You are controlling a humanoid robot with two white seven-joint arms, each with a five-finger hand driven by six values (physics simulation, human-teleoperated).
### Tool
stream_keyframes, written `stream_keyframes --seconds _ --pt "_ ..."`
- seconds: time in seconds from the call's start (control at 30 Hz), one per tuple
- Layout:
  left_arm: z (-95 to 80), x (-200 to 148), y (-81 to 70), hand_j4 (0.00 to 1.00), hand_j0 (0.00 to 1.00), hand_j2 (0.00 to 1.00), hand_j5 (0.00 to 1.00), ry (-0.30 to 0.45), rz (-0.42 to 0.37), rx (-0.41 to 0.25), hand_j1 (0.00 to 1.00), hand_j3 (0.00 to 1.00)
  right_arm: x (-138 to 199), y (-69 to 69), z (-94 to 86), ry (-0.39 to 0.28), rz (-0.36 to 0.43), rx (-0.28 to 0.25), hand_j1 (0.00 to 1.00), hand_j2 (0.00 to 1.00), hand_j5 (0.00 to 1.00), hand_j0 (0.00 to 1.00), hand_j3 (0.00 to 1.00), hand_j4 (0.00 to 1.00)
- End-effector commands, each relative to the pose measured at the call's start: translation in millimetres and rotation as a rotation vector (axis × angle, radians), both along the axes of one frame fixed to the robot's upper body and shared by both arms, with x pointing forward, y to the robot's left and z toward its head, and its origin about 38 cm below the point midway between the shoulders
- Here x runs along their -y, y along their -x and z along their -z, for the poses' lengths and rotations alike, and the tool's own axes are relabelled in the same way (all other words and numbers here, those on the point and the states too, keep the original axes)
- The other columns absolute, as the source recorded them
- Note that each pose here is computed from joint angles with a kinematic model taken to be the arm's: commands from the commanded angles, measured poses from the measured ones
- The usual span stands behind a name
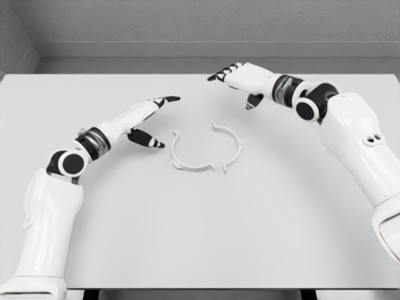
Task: Assemble PVC drainage pipe clamps
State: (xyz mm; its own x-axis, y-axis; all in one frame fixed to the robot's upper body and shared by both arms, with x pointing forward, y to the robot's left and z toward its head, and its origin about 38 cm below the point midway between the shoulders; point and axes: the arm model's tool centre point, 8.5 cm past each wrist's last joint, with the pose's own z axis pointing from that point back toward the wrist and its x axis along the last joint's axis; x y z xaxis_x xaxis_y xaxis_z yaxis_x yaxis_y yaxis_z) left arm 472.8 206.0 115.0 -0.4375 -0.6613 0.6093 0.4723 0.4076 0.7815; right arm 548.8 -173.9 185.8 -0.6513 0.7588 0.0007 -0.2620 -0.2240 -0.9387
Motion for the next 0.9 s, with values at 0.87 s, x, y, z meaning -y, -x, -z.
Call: stream_keyframes --seconds 0.87 --pt "4.9 23.4 -8.2 1.00 1.00 1.00 1.00 0.039 0.027 -0.034 1.00 1.00 53.0 42.4 -6.1 0.060 -0.039 0.058 1.00 1.00 1.00 1.00 1.00 1.00"
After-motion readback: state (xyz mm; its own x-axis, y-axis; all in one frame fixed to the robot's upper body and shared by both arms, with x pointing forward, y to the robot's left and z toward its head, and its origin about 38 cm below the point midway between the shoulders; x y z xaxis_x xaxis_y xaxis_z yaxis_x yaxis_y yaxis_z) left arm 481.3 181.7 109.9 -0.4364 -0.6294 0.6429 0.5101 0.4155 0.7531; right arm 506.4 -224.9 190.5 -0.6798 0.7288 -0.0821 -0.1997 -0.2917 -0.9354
